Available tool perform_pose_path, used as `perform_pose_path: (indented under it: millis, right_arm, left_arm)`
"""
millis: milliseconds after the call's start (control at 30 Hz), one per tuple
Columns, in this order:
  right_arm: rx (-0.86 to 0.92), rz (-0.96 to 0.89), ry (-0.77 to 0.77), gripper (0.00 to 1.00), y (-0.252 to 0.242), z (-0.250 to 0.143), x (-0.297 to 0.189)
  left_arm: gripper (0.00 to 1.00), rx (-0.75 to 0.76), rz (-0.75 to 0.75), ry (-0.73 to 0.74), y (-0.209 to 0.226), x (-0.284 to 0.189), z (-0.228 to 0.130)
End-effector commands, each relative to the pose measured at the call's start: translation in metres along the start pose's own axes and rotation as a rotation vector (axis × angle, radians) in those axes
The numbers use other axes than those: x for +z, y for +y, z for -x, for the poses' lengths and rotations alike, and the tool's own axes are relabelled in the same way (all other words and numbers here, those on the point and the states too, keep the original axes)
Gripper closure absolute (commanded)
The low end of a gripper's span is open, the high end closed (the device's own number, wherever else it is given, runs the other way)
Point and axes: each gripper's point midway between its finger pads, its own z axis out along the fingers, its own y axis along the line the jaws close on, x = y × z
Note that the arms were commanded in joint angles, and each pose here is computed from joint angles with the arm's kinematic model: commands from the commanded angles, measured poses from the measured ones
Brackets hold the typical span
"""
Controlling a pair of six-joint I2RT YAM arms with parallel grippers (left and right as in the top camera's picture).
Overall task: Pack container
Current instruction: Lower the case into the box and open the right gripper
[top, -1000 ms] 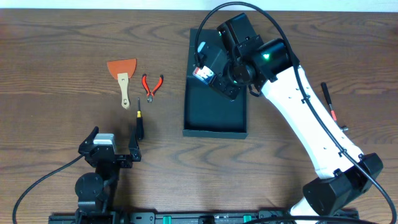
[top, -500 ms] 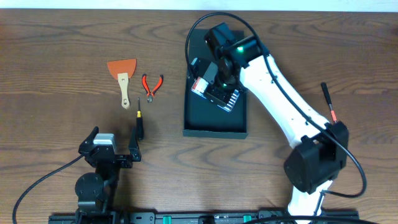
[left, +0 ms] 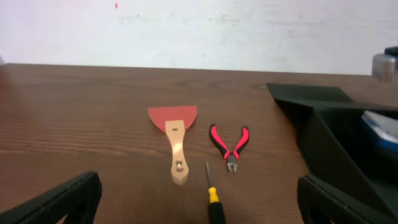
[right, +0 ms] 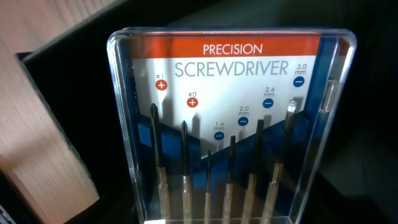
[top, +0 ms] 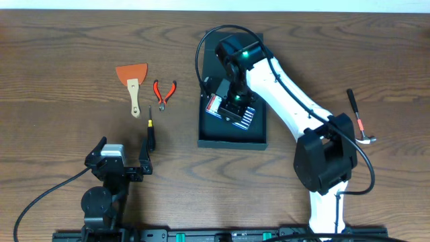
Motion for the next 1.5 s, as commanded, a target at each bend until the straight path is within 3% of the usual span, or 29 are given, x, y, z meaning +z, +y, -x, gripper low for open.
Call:
perform_pose_path:
  millis: [0, 700, 1233, 1467]
  right_arm:
    - [-0.032, 0.043, 0.018, 0.80, 0.008, -0.003, 0.014]
    - [0.008, 0.089, 0.052, 0.80, 0.015, -0.030, 0.073]
    - [0.016, 0.084, 0.046, 0.37, 0.014, -0.029, 0.074]
    - [0.016, 0.084, 0.045, 0.31, 0.013, -0.029, 0.074]
  left_arm:
    - [0.01, 0.014, -0.009, 0.000, -0.002, 0.000, -0.002]
    - [0.01, 0.014, -0.009, 0.000, -0.002, 0.000, -0.002]
    - [0.02, 0.014, -0.009, 0.000, -0.002, 0.000, -0.002]
    - [0.02, 0.014, -0.009, 0.000, -0.002, 0.000, -0.002]
